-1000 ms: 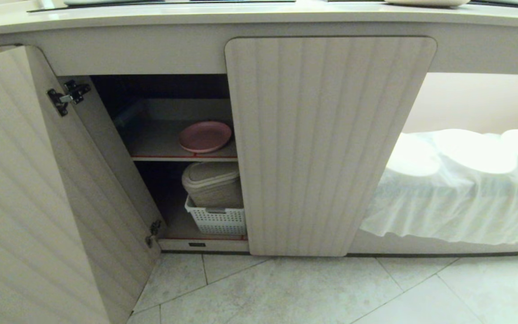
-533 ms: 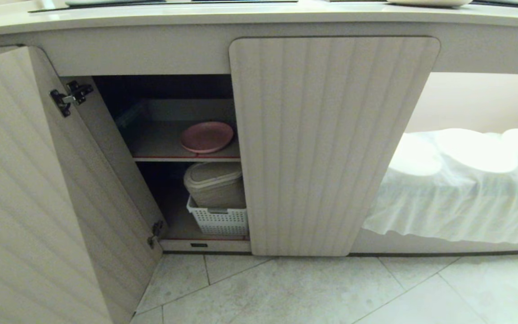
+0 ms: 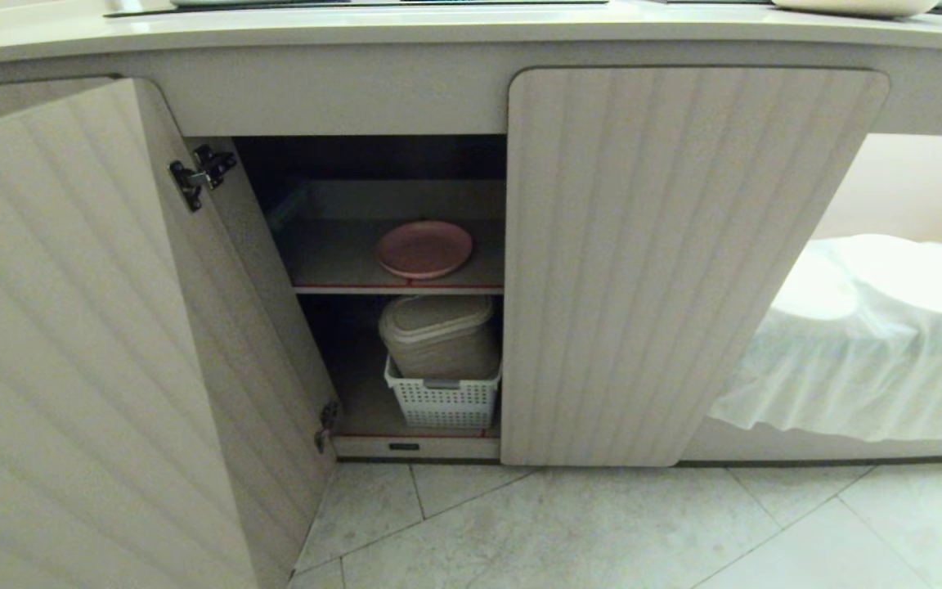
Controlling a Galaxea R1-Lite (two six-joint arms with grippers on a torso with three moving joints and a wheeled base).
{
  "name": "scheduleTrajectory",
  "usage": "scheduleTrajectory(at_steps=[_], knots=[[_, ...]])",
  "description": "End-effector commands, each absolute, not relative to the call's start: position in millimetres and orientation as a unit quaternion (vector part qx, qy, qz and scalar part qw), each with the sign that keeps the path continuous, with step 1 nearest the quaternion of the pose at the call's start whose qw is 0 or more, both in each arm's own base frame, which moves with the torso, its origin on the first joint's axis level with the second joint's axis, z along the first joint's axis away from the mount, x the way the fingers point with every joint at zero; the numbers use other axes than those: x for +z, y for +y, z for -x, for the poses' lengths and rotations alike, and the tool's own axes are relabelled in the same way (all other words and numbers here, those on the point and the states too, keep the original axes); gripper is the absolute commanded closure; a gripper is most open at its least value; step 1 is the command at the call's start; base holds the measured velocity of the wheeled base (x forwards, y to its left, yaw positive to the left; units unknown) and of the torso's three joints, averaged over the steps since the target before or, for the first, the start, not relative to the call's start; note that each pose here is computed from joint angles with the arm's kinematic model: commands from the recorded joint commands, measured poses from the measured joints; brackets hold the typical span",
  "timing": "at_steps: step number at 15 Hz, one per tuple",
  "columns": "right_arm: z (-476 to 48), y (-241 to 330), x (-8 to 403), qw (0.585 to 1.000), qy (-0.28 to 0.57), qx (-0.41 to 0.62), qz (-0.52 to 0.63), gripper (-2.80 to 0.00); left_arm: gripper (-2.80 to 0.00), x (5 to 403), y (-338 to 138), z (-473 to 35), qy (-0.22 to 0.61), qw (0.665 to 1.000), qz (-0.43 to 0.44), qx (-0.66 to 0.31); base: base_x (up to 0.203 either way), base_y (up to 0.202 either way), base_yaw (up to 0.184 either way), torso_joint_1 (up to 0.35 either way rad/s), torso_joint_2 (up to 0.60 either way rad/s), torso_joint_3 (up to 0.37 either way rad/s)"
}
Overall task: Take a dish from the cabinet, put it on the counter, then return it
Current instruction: Close the cabinet door
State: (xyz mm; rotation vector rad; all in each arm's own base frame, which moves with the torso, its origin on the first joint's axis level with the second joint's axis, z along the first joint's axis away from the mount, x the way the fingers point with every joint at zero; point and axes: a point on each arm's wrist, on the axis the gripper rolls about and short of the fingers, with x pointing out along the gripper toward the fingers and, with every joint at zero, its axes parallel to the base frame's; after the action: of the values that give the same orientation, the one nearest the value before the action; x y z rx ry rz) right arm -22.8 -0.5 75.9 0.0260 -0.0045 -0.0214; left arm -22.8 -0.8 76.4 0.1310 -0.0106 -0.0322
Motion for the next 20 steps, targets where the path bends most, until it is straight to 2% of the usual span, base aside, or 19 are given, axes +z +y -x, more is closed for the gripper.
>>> scheduleTrajectory(at_steps=[1, 20], knots=[[22.8, -0.5, 76.0, 1.000, -0.002, -0.011, -0.013, 0.00, 0.00, 76.4, -0.8, 22.8, -0.006, 0.998, -0.067, -0.016, 0.000, 0.118, 0.000, 0.009, 0.00, 0.002], [22.8, -0.5, 76.0, 1.000, -0.002, -0.011, -0.013, 0.00, 0.00, 76.6, -0.9, 22.8, -0.007, 0.996, -0.090, -0.017, 0.000, 0.003, 0.000, 0.000, 0.00, 0.000]])
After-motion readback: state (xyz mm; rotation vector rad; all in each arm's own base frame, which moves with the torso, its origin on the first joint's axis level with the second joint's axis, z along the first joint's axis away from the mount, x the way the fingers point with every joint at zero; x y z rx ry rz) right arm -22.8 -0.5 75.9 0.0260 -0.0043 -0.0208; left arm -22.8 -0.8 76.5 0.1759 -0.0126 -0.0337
